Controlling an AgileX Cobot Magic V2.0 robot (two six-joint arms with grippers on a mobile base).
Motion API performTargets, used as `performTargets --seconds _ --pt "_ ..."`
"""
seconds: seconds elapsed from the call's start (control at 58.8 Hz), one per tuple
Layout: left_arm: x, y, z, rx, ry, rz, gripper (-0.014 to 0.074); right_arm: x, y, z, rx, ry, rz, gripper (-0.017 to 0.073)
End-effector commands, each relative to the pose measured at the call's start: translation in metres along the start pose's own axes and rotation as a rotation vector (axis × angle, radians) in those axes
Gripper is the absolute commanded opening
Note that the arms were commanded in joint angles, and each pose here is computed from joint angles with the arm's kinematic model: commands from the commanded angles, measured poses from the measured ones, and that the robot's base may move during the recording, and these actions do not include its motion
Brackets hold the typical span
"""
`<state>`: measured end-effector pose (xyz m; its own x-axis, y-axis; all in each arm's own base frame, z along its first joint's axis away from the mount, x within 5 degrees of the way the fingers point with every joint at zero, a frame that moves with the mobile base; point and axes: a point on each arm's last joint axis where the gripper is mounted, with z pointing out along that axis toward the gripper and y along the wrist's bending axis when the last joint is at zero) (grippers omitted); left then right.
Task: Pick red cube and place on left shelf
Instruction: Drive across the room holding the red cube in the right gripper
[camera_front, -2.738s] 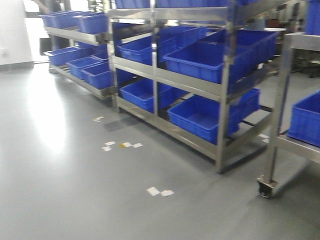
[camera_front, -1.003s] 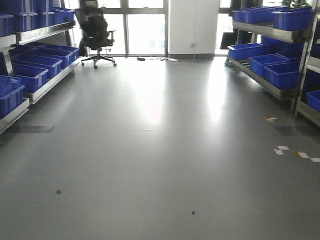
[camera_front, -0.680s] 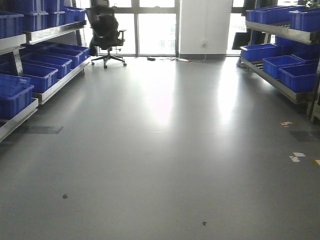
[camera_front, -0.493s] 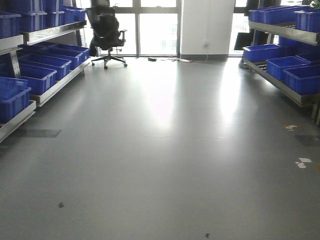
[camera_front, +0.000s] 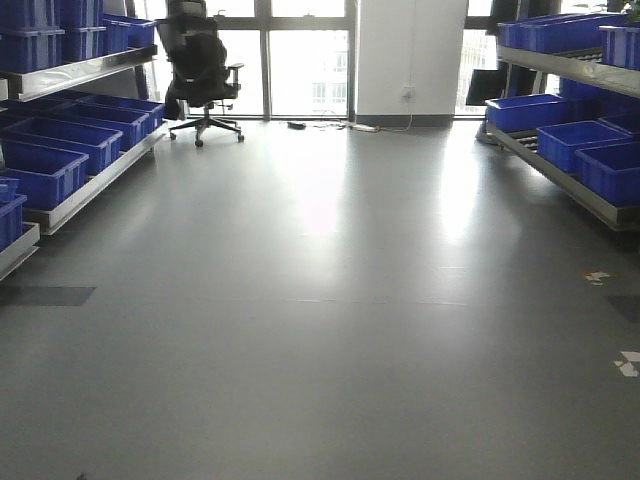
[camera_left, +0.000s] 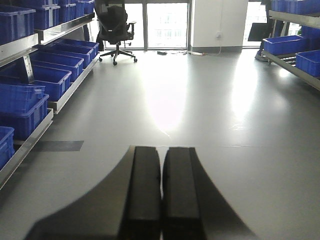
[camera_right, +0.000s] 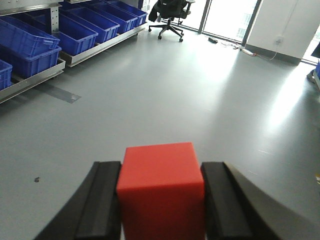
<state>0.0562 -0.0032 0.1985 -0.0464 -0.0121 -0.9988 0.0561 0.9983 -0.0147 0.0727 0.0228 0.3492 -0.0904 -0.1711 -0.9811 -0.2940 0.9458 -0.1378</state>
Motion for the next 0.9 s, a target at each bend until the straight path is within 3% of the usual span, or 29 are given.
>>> performTargets --seconds 0.0,0.884 --pt "-0.001 -0.0004 -0.0003 0.007 -0.08 -0.004 0.0101 -0.0146 -0.0033 -0.0025 0.028 -0.094 0.004 0.0062" --pt "-0.001 -0.0004 -0.0003 0.007 -0.08 -0.004 0.0101 -0.0146 -0.0033 -0.0025 0.028 -0.094 0.004 0.0062"
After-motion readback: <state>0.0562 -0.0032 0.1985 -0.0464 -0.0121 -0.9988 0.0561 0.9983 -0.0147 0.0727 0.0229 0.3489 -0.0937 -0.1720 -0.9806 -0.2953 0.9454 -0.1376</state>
